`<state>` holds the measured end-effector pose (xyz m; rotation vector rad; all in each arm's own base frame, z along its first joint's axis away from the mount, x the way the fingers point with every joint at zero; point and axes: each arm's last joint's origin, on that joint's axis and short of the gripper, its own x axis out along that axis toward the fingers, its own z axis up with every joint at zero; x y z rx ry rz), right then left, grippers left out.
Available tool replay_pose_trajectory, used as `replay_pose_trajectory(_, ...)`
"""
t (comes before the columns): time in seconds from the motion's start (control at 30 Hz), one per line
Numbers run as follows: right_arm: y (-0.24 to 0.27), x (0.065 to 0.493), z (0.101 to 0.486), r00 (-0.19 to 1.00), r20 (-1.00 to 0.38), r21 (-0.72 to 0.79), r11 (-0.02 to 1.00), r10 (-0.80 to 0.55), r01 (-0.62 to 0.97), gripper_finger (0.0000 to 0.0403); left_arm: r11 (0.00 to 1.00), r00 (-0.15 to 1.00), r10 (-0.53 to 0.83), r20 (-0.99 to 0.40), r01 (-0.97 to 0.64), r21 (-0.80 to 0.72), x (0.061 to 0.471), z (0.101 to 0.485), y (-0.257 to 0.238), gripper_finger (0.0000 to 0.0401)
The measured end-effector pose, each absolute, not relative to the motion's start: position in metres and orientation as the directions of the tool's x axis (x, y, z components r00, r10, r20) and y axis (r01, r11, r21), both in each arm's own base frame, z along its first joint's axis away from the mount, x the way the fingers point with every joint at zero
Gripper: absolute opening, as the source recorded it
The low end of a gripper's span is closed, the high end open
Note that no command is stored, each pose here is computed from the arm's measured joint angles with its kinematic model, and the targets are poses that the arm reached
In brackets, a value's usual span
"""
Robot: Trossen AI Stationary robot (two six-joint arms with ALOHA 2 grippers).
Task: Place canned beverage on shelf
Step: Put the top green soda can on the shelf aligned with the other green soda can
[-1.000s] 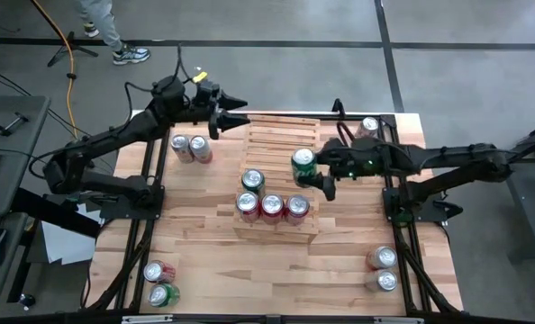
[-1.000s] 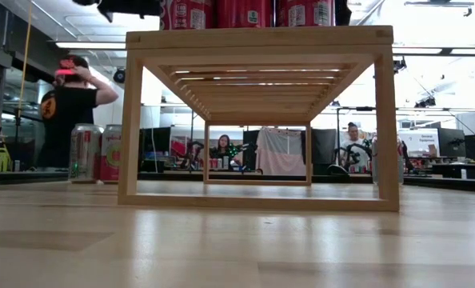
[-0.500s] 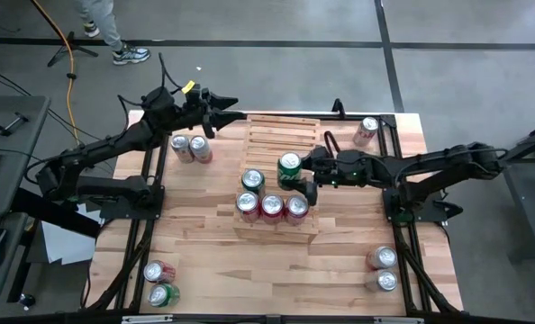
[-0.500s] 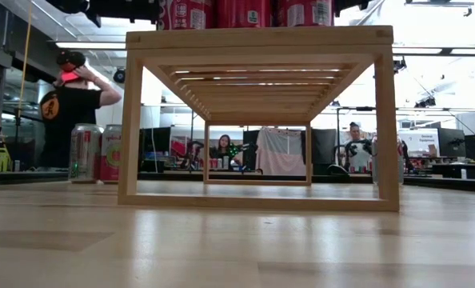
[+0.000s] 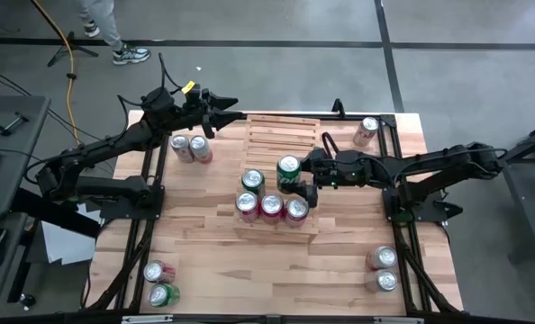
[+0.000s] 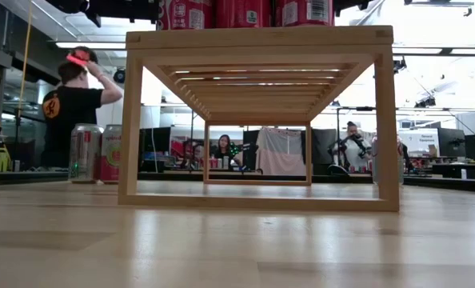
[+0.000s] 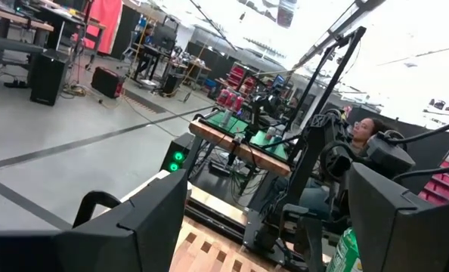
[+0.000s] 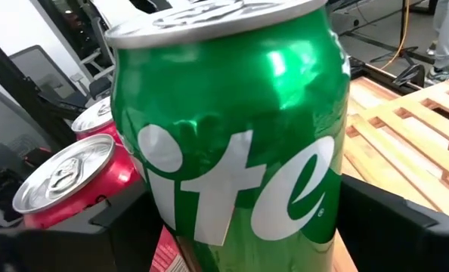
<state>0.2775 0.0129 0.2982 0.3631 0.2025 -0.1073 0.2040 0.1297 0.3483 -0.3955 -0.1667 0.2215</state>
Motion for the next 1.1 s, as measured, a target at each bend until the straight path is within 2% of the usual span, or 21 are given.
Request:
replay_pose_trajectory(0.7,0.014,0.276,0.292,0.958,-0.288,0.340,0.933,-0.014,0.116,0.0330,0.897,0.962,0.245,0.116,-0.180,-0.403,0.204,0.348,0.130,0.0259)
replay_pose_trajectory(1.1,0.014,0.271,0.280,0.912,-0.411,0.270,0.953,-0.018,0.140,0.0330,0.897,0.962,0.245,0.116,-0.180,-0.403,0.204,0.348,0.130,0.0259)
